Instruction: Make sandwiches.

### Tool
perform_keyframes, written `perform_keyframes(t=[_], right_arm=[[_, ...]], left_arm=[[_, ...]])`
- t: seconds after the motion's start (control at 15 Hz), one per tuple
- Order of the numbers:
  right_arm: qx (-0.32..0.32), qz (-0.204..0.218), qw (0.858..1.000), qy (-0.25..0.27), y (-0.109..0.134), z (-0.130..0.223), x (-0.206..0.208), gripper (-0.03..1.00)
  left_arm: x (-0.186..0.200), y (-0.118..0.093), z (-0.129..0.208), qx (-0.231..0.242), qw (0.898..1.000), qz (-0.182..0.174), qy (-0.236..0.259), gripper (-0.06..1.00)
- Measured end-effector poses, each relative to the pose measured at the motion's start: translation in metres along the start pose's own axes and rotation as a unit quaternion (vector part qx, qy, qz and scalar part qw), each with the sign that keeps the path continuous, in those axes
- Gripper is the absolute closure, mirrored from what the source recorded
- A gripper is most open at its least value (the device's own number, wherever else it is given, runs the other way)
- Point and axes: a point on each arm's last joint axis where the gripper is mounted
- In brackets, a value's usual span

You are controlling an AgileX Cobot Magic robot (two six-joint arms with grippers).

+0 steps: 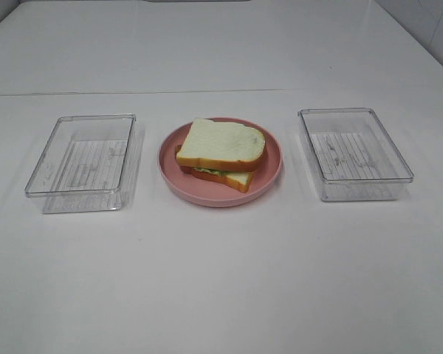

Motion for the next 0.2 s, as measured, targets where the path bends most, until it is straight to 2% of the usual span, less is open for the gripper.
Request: perform_keyframes(t=[0.2], right_arm=[[0.000, 0.000, 1.000, 0.000, 0.0000, 0.0000, 0.0000, 0.16]], left_arm=[[0.0000, 0.0000, 0.0000, 0.000, 1.000, 0.000, 0.000, 0.11]])
Point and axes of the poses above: a point on each arm's last joint axis where the gripper is mounted, x pointing back along that axis away from the gripper, y along the wrist's bending axis when the last joint is at zero, z = x × y, and after that the axes turned 10 degrees about -x, right-handed
